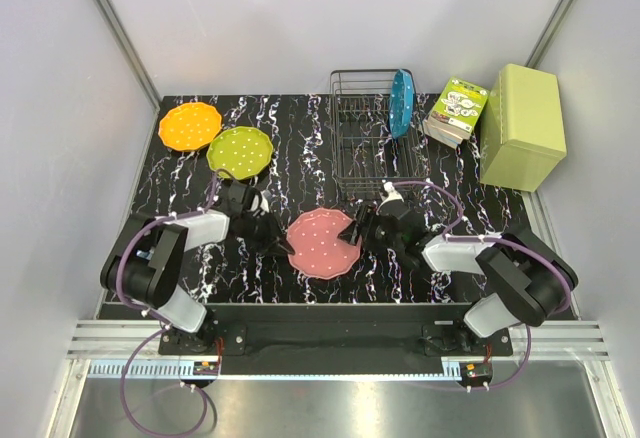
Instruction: Load the plates into the dish rack
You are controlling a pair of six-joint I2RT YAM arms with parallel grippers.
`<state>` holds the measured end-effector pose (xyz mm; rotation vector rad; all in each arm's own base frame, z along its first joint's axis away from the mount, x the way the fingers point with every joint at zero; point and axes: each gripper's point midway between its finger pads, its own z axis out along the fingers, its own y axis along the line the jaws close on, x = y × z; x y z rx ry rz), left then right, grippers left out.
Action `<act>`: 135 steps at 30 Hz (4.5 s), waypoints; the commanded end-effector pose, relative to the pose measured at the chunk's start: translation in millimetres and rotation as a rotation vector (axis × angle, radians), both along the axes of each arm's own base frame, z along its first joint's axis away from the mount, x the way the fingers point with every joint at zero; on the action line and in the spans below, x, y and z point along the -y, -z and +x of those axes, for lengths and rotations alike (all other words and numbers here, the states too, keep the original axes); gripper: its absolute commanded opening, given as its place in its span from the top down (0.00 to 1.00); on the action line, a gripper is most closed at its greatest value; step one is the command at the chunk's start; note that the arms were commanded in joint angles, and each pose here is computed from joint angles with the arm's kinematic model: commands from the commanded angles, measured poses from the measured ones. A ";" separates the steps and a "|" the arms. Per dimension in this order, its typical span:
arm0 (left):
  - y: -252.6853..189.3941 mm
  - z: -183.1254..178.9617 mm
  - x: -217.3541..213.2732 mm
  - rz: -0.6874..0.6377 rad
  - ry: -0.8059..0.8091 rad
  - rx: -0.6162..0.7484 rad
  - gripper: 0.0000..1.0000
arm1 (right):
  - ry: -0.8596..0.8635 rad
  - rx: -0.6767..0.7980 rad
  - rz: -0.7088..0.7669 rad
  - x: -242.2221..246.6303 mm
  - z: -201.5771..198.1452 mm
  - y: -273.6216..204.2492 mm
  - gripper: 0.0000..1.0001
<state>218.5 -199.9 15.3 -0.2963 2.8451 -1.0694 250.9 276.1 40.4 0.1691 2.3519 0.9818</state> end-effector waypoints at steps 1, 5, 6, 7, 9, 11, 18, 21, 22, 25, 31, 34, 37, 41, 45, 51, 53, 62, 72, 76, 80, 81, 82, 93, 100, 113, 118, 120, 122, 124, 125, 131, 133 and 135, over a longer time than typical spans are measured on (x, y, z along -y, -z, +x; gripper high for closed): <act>22.8 -61.6 19.3 -0.026 0.151 -0.135 1.00 | -0.260 0.042 0.305 -61.8 -33.4 -69.9 0.48; 20.9 -61.0 28.6 -0.054 0.191 -0.146 1.00 | -0.367 0.012 0.374 -66.8 -45.6 -81.3 0.53; 21.3 -60.1 29.5 -0.057 0.196 -0.146 1.00 | -0.388 -0.013 0.373 -67.9 -47.2 -75.2 0.57; 22.1 -59.1 29.8 -0.056 0.211 -0.142 1.00 | -0.449 -0.039 0.386 -69.1 -55.9 -74.5 0.58; 20.9 -48.0 34.3 -0.063 0.234 -0.124 1.00 | -0.488 -0.094 0.385 -69.3 -56.7 -64.4 0.61; 20.2 -37.9 37.2 -0.068 0.270 -0.110 1.00 | -0.574 -0.120 0.371 -69.2 -68.3 -60.0 0.61; 23.8 -34.1 29.9 -0.046 0.283 -0.101 1.00 | -0.703 -0.159 0.297 -53.5 -94.1 -47.4 0.67; 22.3 -34.3 27.3 -0.032 0.272 -0.094 1.00 | -0.653 -0.131 0.263 -50.6 -87.7 -45.9 0.71; 21.0 -33.8 26.0 -0.028 0.270 -0.092 1.00 | -0.640 -0.121 0.255 -49.6 -83.5 -46.7 0.73; 18.8 -29.4 22.7 0.000 0.279 -0.088 0.90 | -0.599 -0.106 0.189 -41.3 -69.6 -46.1 1.00; 1.6 -2.3 15.3 0.042 0.302 0.015 0.53 | -0.519 -0.061 0.050 -12.5 -54.0 -70.5 1.00; -9.9 13.9 9.0 0.058 0.300 0.099 0.51 | -0.511 0.047 0.016 -7.0 -47.6 -101.8 1.00; -15.0 20.8 1.4 0.073 0.290 0.142 0.50 | -0.491 0.074 -0.026 -4.6 -38.1 -108.6 1.00; -33.9 33.9 -5.0 0.056 0.259 0.189 0.50 | -0.498 0.124 -0.062 -6.6 -23.9 -120.2 1.00; -83.7 49.5 -22.1 0.054 0.239 0.281 0.45 | -0.530 0.244 -0.146 -3.5 -1.0 -155.3 1.00; -202.3 127.8 -115.9 0.478 -0.039 0.721 0.01 | -0.430 0.490 -0.202 -7.2 48.0 -267.0 1.00; -225.1 145.3 -157.0 0.690 -0.179 0.799 0.01 | -0.339 0.590 -0.209 -9.2 73.4 -310.1 1.00; -263.9 154.5 -230.2 0.988 -0.599 0.801 0.01 | 0.488 0.881 -0.722 83.2 231.3 -386.5 1.00; -255.6 137.9 -225.0 0.961 -0.627 0.797 0.01 | 0.731 0.768 -0.888 124.0 307.5 -359.1 1.00; -252.1 138.7 -220.7 0.938 -0.613 0.801 0.01 | 0.742 0.685 -0.966 135.8 322.1 -341.1 1.00; -240.2 139.8 -215.3 0.911 -0.595 0.782 0.01 | 0.733 0.672 -1.001 136.0 327.2 -334.0 1.00; -239.2 139.9 -214.0 0.903 -0.593 0.781 0.01 | 0.723 0.662 -1.014 136.0 327.6 -328.2 1.00; -237.7 140.4 -212.5 0.893 -0.590 0.778 0.01 | 0.726 0.651 -1.027 137.4 327.3 -324.0 1.00; -231.2 140.6 -207.8 0.870 -0.576 0.767 0.01 | 0.640 0.555 -1.065 141.2 336.0 -274.6 1.00; -219.3 140.5 -204.7 0.861 -0.555 0.750 0.01 | 0.583 0.539 -1.048 131.2 345.5 -253.2 1.00; -209.8 146.9 -200.1 0.843 -0.525 0.727 0.01 | 0.560 0.502 -1.071 133.1 357.3 -224.3 1.00; -206.0 148.8 -196.2 0.830 -0.505 0.720 0.01 | 0.540 0.473 -1.091 137.2 361.2 -206.3 0.97; -203.3 148.4 -196.9 0.837 -0.499 0.712 0.01 | 0.536 0.461 -1.102 140.4 361.7 -200.7 0.97; -201.5 148.5 -196.7 0.838 -0.496 0.708 0.01 | 0.531 0.446 -1.118 143.3 361.3 -193.2 0.96; -199.7 148.7 -195.9 0.836 -0.490 0.705 0.01 | 0.521 0.432 -1.131 144.8 360.7 -186.2 0.87; -199.0 148.9 -194.8 0.831 -0.487 0.703 0.01 | 0.516 0.429 -1.138 145.0 360.5 -184.5 0.83; -196.9 150.8 -191.6 0.818 -0.475 0.700 0.01 | 0.512 0.447 -1.138 144.3 360.1 -194.5 0.48; -195.8 151.8 -190.0 0.811 -0.471 0.695 0.01 | 0.513 0.445 -1.143 146.7 358.3 -196.7 0.45; -196.8 154.0 -188.9 0.807 -0.469 0.696 0.01 | 0.516 0.454 -1.140 146.6 354.6 -205.7 0.41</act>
